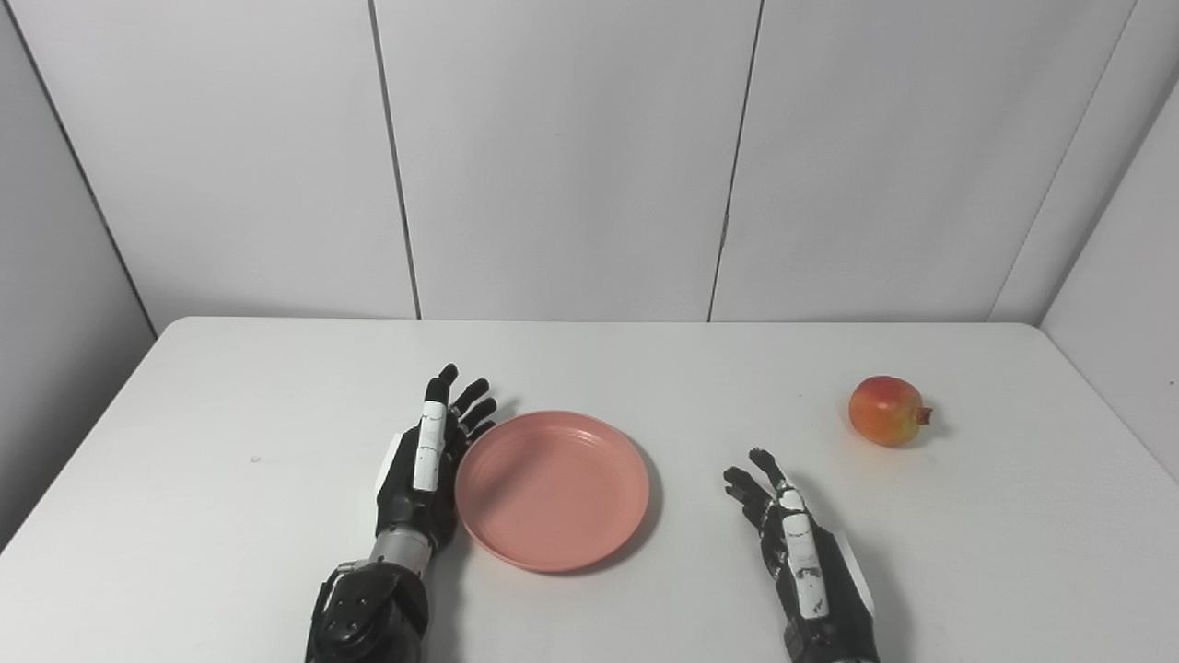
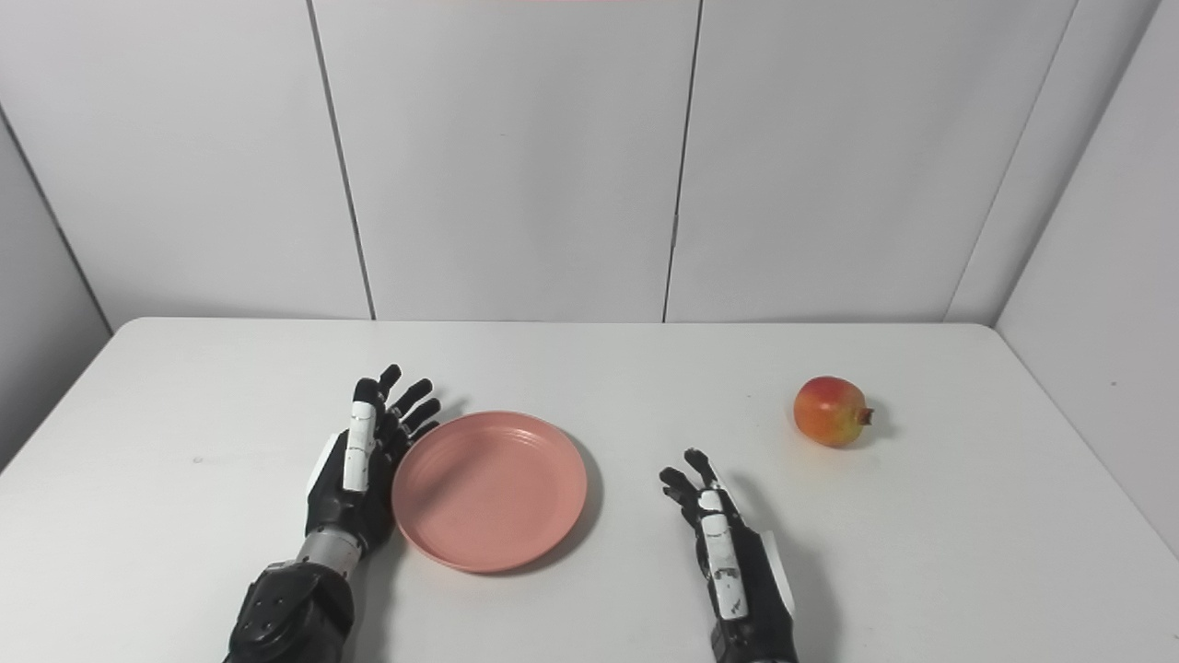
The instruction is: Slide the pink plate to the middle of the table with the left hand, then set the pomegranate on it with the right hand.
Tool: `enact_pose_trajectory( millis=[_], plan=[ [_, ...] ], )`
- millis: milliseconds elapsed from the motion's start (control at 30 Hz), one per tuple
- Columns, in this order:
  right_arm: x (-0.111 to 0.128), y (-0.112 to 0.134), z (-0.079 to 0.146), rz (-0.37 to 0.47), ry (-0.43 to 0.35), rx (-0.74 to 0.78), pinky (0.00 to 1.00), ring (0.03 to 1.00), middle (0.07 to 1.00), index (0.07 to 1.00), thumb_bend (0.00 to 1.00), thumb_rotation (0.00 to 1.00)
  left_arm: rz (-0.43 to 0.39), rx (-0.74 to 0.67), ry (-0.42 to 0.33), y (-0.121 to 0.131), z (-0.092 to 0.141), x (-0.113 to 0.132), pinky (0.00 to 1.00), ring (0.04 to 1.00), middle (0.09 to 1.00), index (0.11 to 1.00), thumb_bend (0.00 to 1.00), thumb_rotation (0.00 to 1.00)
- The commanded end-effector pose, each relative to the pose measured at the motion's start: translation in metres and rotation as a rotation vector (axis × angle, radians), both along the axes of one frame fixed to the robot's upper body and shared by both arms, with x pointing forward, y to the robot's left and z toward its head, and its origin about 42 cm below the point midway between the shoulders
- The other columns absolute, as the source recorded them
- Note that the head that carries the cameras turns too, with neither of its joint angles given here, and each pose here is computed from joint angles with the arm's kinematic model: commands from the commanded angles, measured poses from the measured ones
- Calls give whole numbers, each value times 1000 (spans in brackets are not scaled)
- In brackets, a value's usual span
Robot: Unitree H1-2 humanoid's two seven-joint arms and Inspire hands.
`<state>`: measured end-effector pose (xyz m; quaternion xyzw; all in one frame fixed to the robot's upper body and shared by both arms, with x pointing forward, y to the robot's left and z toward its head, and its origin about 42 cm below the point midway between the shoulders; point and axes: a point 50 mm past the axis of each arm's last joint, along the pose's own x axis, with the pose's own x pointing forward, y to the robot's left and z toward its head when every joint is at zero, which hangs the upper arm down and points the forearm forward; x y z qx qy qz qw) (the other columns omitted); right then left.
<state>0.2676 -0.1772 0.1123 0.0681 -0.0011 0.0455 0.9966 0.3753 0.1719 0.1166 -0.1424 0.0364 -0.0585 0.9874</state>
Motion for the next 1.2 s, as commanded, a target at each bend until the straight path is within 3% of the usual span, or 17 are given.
enact_pose_trajectory(
  millis=[0, 467, 900, 1167],
  plan=[
    [0, 9, 2, 24, 22, 14, 978, 900, 850, 923, 829, 986, -18, -8, 19, -9, -4, -4, 891, 894, 905, 1000, 909, 878],
    [1, 11, 2, 12, 3, -23, 949, 884, 848, 921, 840, 987, -29, -1, 18, -7, -3, -7, 894, 896, 904, 1000, 883, 894],
    [2, 0, -1, 16, -116, -176, 891, 874, 854, 917, 804, 986, -47, 1, 15, -15, -5, -7, 863, 892, 903, 1000, 883, 906],
    [4, 0, 9, 27, -231, -375, 850, 865, 855, 908, 756, 1000, -55, -4, 17, -13, -5, -5, 885, 895, 910, 1000, 870, 913]
  ],
)
